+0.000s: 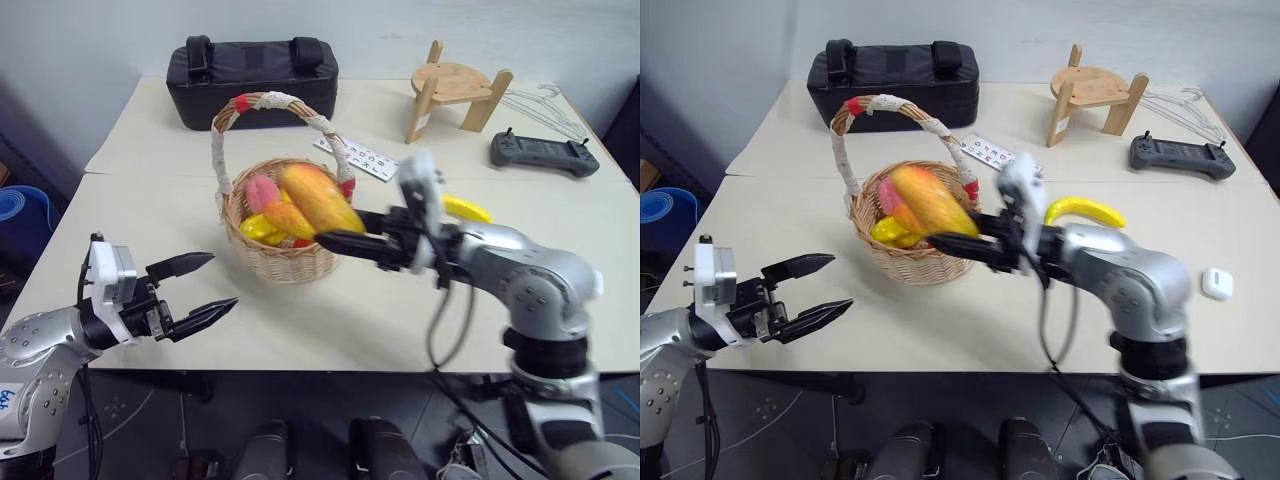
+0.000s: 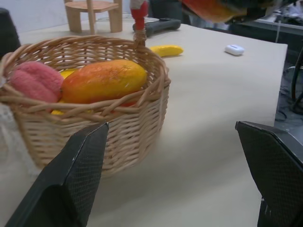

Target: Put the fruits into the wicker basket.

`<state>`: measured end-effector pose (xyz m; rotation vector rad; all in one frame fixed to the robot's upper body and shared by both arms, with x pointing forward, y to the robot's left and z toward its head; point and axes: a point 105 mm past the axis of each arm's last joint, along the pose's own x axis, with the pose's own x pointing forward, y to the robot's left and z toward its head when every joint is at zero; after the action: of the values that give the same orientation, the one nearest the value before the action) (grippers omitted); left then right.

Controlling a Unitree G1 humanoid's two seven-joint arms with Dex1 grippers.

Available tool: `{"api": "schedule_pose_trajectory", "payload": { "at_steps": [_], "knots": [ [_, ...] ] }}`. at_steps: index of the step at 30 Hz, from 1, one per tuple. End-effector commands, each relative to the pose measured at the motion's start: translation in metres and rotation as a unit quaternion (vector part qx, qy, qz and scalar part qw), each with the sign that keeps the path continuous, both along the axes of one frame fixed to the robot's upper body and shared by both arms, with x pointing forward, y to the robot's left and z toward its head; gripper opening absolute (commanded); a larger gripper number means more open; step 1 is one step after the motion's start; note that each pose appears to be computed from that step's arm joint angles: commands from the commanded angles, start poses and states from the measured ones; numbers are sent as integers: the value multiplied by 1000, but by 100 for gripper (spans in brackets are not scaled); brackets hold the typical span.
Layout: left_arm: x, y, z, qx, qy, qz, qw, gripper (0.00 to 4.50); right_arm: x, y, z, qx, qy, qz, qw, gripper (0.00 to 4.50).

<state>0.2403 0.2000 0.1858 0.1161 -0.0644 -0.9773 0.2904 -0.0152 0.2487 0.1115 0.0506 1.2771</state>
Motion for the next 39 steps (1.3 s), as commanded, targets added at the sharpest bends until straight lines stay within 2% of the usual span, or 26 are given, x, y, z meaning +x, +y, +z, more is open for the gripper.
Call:
{"api": "schedule_pose_trajectory", "payload": {
  "at_steps": [1, 4, 6, 9, 12, 17, 21, 24, 26, 29, 31, 34, 39],
  "knots": [
    [-4, -10, 10, -8, -31, -4, 999, 450, 24, 14, 0, -17, 12, -89, 996, 195],
    [-3, -12, 10, -13, -33, -2, 999, 450, 42, 25, -3, -41, -4, -144, 989, 195],
    [-2, -14, 10, -17, -35, -3, 999, 450, 50, 36, 1, -34, -15, -163, 986, 258],
    [1, -18, 11, -22, -38, -10, 999, 450, 41, 48, 2, -33, -12, -128, 991, 346],
    [5, -22, 12, -23, -40, -21, 999, 450, 30, 41, -4, -46, -19, -89, 995, 449],
    [13, -27, 14, -19, -45, -41, 998, 450, 4, 9, -13, -49, -31, -19, 998, 449],
    [18, -30, 17, -16, -49, -60, 997, 450, -32, -28, -23, -53, -62, 40, 996, 449],
    [21, -34, 20, -14, -54, -76, 996, 450, -35, -69, -38, -68, -89, -19, 994, 449],
    [24, -36, 22, -16, -56, -87, 994, 450, -17, -112, -48, -86, -137, -141, 977, 449],
    [26, -42, 24, -26, -41, -113, 992, 450, -11, -176, -56, -82, -182, -278, 940, 449],
    [27, -46, 25, -25, -37, -127, 991, 450, -15, -213, -66, -77, -181, -344, 918, 449],
    [30, -53, 27, -20, -37, -144, 989, 450, -33, -261, -96, -112, -159, -403, 894, 449],
    [35, -55, 31, -12, -40, -159, 986, 450, -52, -308, -123, -159, -145, -480, 851, 449]
  ]
}}
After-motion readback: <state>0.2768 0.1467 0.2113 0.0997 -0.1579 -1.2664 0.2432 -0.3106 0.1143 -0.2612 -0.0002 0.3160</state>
